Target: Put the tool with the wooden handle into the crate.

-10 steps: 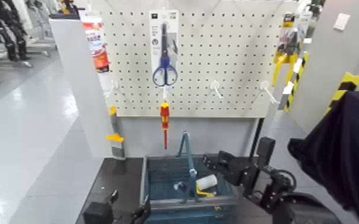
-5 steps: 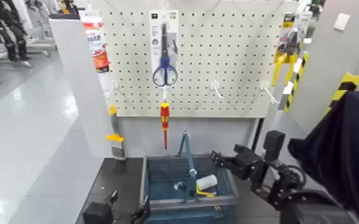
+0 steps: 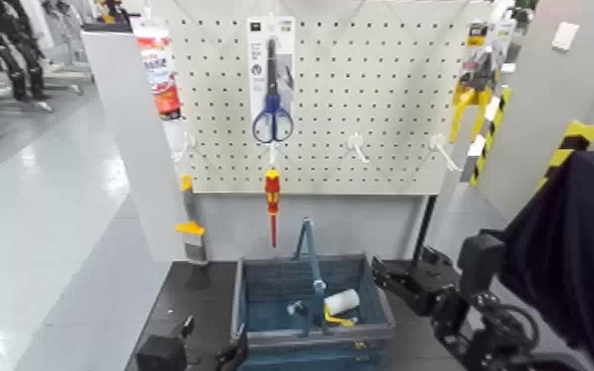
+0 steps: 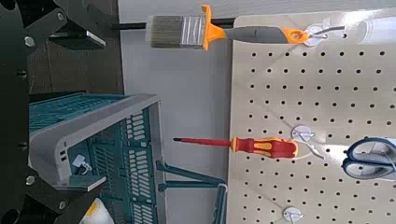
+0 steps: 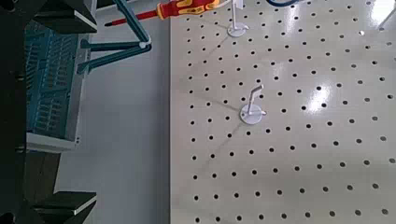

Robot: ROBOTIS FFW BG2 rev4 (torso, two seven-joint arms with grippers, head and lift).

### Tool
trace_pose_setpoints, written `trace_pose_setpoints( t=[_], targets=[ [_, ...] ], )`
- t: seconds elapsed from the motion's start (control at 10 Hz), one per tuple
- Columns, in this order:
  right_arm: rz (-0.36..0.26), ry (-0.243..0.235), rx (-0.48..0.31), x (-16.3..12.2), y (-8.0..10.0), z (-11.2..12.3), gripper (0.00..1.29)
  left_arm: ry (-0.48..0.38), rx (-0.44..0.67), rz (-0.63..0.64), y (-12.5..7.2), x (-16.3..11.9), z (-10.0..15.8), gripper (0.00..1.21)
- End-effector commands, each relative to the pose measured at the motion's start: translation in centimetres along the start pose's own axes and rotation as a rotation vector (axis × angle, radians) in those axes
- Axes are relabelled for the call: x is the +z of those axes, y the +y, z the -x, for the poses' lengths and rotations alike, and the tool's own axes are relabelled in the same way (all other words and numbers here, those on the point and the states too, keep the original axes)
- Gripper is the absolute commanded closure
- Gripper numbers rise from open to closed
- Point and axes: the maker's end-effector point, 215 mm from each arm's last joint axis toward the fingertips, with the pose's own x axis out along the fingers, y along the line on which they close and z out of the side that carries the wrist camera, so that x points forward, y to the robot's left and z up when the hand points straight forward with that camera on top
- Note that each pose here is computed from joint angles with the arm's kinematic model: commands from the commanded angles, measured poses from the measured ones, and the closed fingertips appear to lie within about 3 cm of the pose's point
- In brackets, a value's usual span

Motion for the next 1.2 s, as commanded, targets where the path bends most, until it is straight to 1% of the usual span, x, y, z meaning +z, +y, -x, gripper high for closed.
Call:
trace_pose_setpoints(
  t=[0.1, 0.2, 0.3, 0.5, 0.7, 1.0, 1.2],
  targets=[
    [0.025, -0.019, -0.107, -1.2, -0.6, 3.0, 0.06, 0.000, 0.001, 0.001, 0.0, 0.0, 0.0, 0.27],
    [0.025, -0.031, -0.143, -1.7, -0.5, 3.9, 0.08, -0.001, 0.002, 0.000, 0.1, 0.0, 0.0, 0.27],
    [0.039, -0.023, -0.174, -2.4, -0.5, 4.7, 0.09, 0.002, 0.002, 0.001, 0.1, -0.1, 0.1, 0.27],
    [0.055, -0.030, -0.196, -3.0, -0.1, 6.0, 0.11, -0.001, 0.003, -0.002, 0.2, 0.0, 0.1, 0.27],
    [0.051, -0.039, -0.215, -3.9, 0.5, 7.5, 0.12, -0.007, 0.006, -0.002, 0.4, 0.2, 0.1, 0.27],
    [0.086, -0.021, -0.253, -5.2, -0.2, 10.5, 0.13, -0.011, 0.009, 0.000, 0.6, 0.3, 0.2, 0.27],
    [0.109, -0.011, -0.260, -6.2, -0.4, 12.0, 0.14, -0.015, 0.009, -0.002, 0.6, 0.5, 0.1, 0.27]
  ],
)
